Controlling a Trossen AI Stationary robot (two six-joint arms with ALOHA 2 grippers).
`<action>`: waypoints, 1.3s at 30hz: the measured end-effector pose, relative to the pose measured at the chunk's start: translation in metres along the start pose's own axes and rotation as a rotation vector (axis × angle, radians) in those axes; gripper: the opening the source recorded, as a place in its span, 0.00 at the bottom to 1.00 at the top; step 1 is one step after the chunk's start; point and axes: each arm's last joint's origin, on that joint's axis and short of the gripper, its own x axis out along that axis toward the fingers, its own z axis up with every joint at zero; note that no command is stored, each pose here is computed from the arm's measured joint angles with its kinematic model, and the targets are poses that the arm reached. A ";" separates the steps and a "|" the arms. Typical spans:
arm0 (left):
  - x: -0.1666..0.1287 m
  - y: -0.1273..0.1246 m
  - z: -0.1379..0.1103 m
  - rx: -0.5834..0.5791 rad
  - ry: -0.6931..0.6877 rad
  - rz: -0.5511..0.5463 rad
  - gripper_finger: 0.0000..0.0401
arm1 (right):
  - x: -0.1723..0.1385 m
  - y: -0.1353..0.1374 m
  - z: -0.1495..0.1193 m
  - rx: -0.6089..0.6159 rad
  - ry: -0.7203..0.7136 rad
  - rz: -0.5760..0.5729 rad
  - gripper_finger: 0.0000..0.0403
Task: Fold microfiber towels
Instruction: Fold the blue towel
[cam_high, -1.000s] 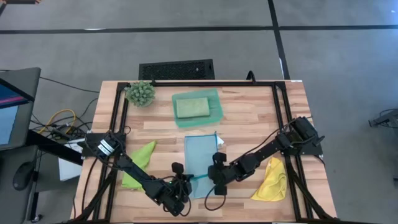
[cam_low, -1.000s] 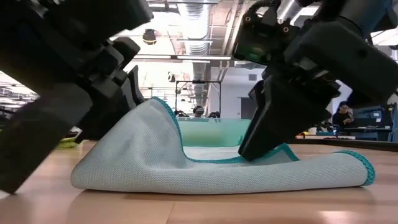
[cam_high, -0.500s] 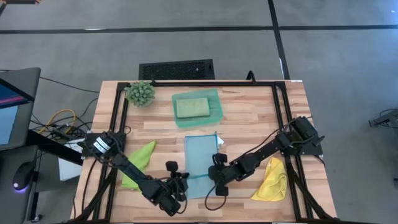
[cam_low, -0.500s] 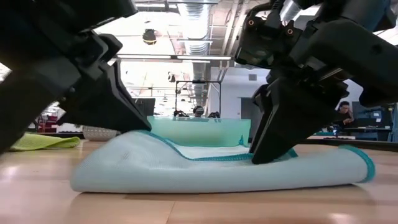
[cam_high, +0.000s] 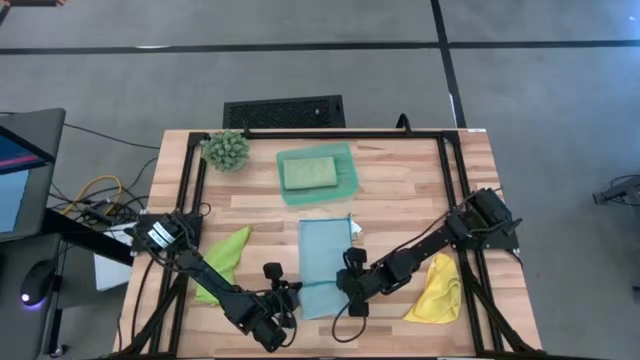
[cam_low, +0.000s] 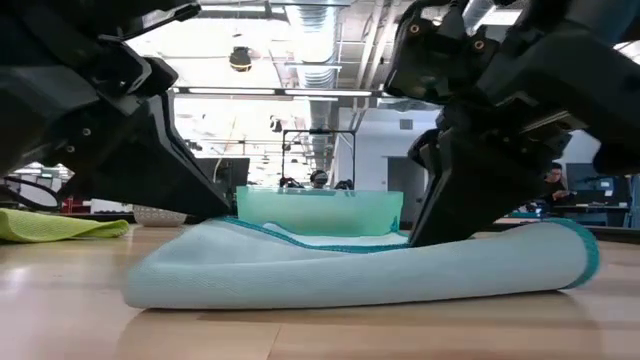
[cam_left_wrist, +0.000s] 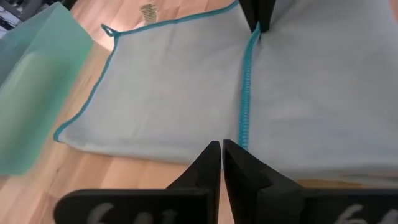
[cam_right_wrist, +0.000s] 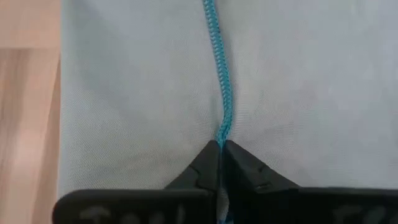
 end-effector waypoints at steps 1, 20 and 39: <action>0.000 0.000 0.000 -0.002 0.002 -0.003 0.03 | -0.001 0.002 0.001 -0.006 0.007 -0.001 0.10; 0.002 0.000 -0.001 -0.032 0.030 -0.036 0.03 | -0.023 0.036 0.002 -0.161 0.052 -0.029 0.08; 0.016 0.003 0.009 -0.057 0.051 -0.100 0.03 | -0.024 0.028 -0.006 -0.118 0.148 -0.015 0.39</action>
